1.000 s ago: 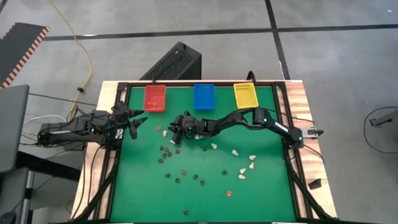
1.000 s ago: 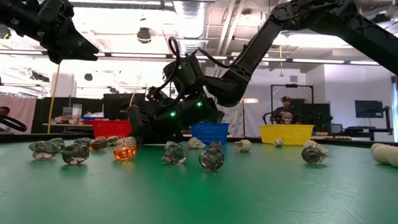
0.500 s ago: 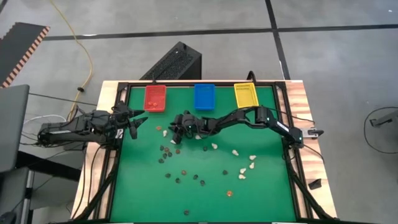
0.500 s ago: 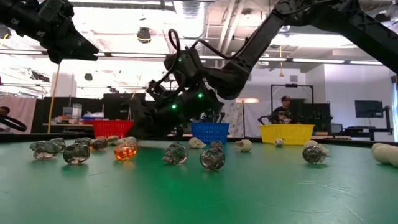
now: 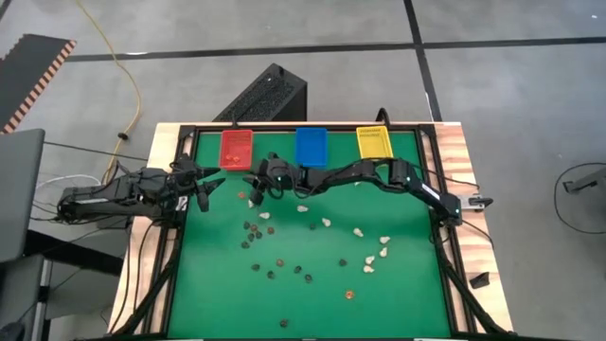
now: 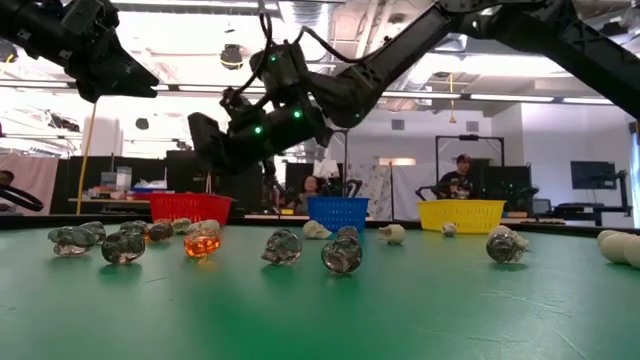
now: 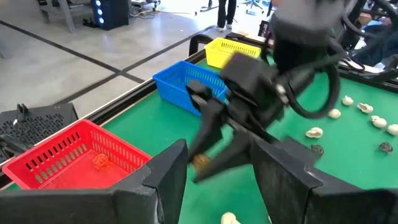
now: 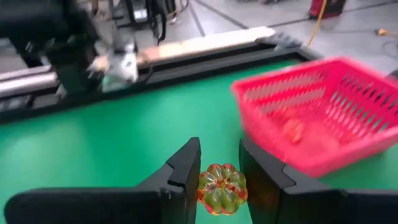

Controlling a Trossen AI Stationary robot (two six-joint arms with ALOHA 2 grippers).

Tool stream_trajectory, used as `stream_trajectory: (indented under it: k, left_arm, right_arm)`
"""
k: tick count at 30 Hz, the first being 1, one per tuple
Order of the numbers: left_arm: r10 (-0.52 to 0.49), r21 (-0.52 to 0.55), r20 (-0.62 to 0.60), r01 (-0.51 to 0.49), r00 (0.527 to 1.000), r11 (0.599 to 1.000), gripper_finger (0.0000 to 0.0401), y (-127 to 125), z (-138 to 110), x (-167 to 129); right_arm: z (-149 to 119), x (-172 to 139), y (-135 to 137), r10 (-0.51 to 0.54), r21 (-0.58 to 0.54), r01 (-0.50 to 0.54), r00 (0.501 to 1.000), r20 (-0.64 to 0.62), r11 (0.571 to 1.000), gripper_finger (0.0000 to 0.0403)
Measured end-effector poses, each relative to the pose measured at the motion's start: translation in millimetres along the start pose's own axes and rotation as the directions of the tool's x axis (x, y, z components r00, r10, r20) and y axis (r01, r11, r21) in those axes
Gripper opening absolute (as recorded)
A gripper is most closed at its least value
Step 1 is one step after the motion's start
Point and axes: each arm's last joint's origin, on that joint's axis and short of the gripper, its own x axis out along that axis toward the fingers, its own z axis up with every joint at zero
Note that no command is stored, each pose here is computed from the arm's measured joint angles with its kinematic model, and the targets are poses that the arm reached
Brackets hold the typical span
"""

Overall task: Sort Halloween decoration
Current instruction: Put the orange pumpkin toy into the red bin

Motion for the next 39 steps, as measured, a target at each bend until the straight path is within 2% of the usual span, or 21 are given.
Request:
stream_trajectory:
  k: [11,14,22,27,33,39]
  left_arm:
    - [0.000,0.000,0.000,0.000,1.000,1.000,0.0169,0.0,0.0,0.0]
    - [0.001,0.001,0.000,-0.001,1.000,1.000,0.0169,0.0,0.0,0.0]
    - [0.001,0.007,0.000,-0.001,1.000,1.000,0.0169,0.0,-0.1,0.1]
    - [0.000,0.007,0.000,0.000,1.000,1.000,0.0169,0.0,0.0,0.1]
    - [0.000,0.006,0.002,0.000,1.000,1.000,0.0169,0.0,0.1,0.1]
    - [-0.001,0.006,0.002,0.001,1.000,1.000,0.0169,-0.1,0.1,0.1]
  right_arm:
    - [47.4,8.4,-43.4,-0.075,0.037,0.071,0.987,0.142,0.997,0.0124]
    - [49.1,15.4,-50.3,-0.086,0.048,0.079,0.983,0.160,0.996,0.0124]
    - [37.0,35.5,-68.2,-0.105,0.139,0.079,0.974,0.198,0.987,0.0124]
    - [25.8,49.1,-81.9,-0.125,0.177,0.096,0.979,0.161,0.980,0.0124]
    - [16.9,68.3,-87.4,-0.100,0.238,0.062,0.983,0.152,0.969,0.0125]
    - [13.0,76.0,-86.7,-0.113,0.234,0.089,0.990,0.090,0.968,0.0158]
